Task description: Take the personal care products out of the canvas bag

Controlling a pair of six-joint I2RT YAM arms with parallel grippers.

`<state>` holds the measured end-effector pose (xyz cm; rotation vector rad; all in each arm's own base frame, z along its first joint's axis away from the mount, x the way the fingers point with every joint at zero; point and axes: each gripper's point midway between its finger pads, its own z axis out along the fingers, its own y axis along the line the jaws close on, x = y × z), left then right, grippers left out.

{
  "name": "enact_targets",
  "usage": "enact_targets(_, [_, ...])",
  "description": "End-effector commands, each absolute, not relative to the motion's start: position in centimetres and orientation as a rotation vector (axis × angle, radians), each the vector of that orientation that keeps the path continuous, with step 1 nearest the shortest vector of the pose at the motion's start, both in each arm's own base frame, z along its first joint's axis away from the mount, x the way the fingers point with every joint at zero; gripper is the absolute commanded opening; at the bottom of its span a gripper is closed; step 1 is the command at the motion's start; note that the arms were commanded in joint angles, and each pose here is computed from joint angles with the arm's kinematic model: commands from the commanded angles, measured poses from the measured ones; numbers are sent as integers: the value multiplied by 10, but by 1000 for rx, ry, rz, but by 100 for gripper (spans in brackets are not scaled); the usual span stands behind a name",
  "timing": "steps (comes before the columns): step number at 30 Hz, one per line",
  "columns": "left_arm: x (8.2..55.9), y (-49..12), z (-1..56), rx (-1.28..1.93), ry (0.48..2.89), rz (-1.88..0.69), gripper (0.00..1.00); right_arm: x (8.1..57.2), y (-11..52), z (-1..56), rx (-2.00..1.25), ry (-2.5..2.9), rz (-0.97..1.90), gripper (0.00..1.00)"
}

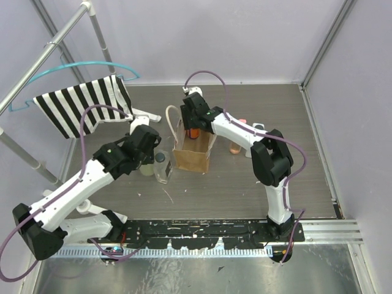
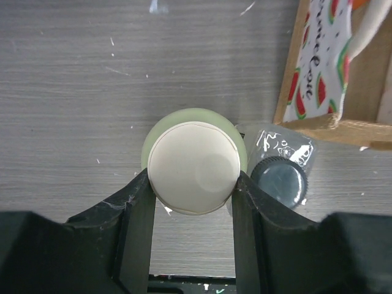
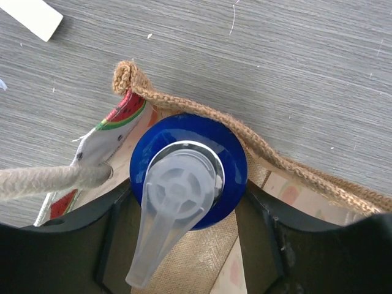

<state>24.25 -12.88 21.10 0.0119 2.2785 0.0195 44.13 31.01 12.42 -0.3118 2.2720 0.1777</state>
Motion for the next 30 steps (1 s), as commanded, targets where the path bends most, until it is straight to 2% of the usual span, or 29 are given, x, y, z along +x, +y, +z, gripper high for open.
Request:
enact_targets(1, [271,-150,234,-98,2155,-97,5,449,306,234,-242,2025,233,18])
enact_targets(3, [274,-145,230,-113,2150,-51,3,445,301,267,-219,1957,254,16])
enact_targets(5, [277,-144,222,-120,2149,-30,6,440,293,303,-193,1886,274,16])
enact_targets(8, [279,-145,206,-119,2168,-15,22,435,278,348,-155,1798,263,16])
enact_targets(10, [280,-146,194,-125,2188,-5,39,432,268,374,-133,1746,244,16])
enact_targets(14, [280,-151,165,-130,2262,-20,51,440,244,400,-81,1701,166,18])
enact_targets(20, [274,-152,133,-146,2329,-6,63,469,203,380,5,1752,119,19])
enact_targets(21, [273,-151,130,-149,2336,-2,73,476,194,373,24,1765,113,19])
enact_targets(23, [272,-150,131,-150,2343,4,100,486,181,354,53,1803,109,19])
enact_targets(30, [274,-140,183,-172,2246,-8,99,502,157,269,91,1963,61,19])
